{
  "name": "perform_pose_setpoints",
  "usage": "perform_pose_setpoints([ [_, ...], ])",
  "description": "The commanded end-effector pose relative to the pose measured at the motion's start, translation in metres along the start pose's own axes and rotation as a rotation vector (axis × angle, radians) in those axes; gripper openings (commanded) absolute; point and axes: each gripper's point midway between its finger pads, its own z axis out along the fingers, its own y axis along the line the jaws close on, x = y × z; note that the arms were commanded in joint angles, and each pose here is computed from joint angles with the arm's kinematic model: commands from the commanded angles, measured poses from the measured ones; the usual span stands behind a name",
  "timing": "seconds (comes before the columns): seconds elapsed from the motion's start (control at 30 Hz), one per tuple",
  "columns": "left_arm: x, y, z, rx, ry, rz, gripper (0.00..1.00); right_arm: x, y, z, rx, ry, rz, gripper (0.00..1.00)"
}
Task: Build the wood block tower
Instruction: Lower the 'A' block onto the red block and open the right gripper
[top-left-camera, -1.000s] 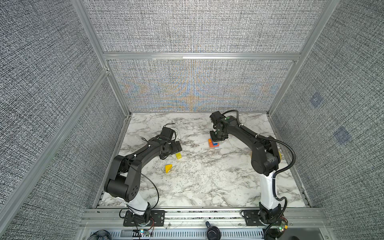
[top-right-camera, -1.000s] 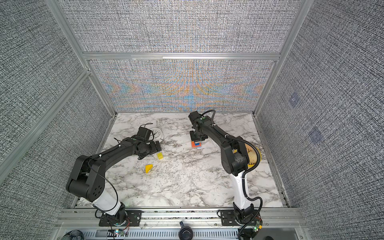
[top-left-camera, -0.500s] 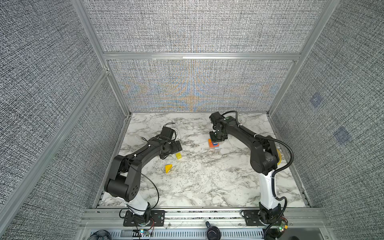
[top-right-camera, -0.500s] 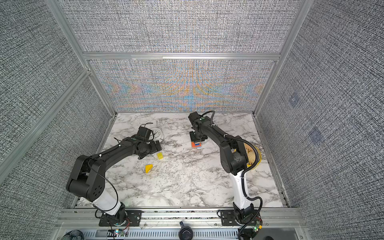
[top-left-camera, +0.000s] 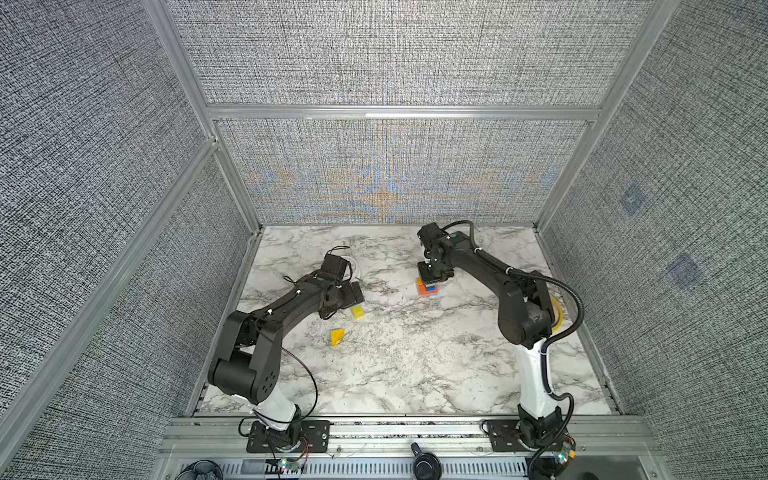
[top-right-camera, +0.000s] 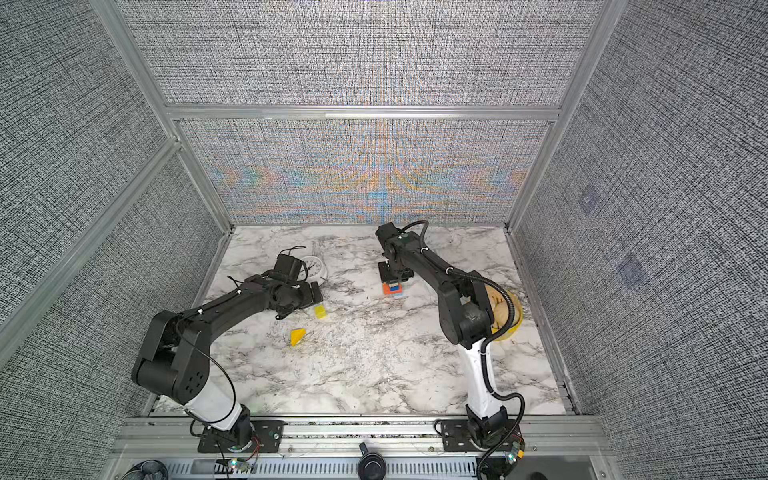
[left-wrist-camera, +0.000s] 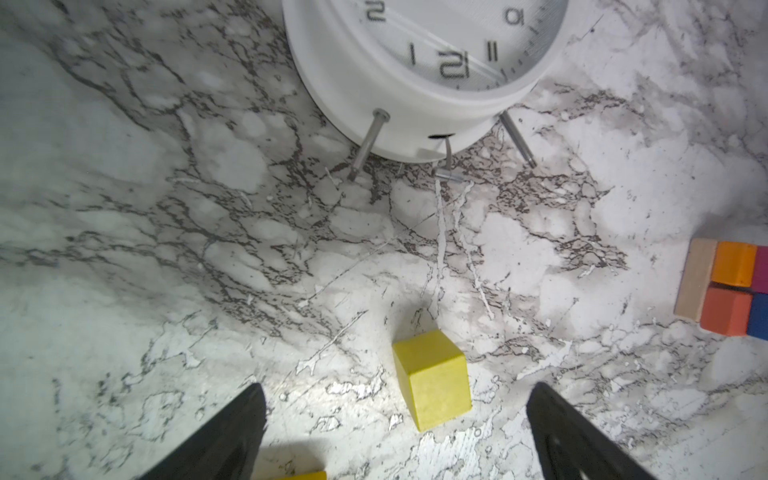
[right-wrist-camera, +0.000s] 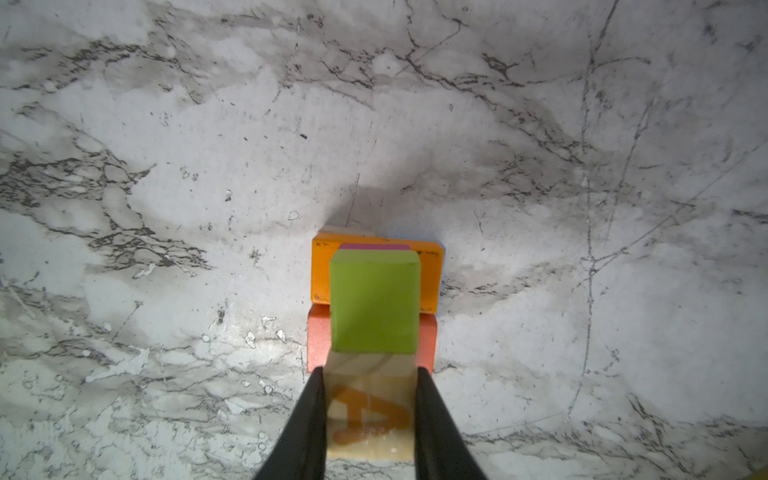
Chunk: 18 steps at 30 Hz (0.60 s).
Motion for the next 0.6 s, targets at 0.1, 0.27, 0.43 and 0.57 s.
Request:
perform_pose_setpoints([
  [0.1,-0.0014,-0.0005,-0.0016,0.003,-0.012,-0.006,0.99,0.004,-0.0012,-0.0005,0.001,0.021,-0.009,0.29],
  [0.27,-0.0016,-0.0005,-0.0018,0.004,-0.011,-0.008,0.99,0.0033,-0.0013,0.0001,-0.003,0.022,-0.009,0.29],
  [0.43,-0.001,-0.0007,-0.0028,0.008,-0.012,-0.01,0.99,0.004,-0.0011,0.0004,-0.005,0.024,-0.01,0.3],
  [0.57,-0.0007,0.0,-0.0029,0.007,-0.012,-0.012,0.99,0.0043,-0.0008,0.002,-0.006,0.026,-0.01,0.31],
])
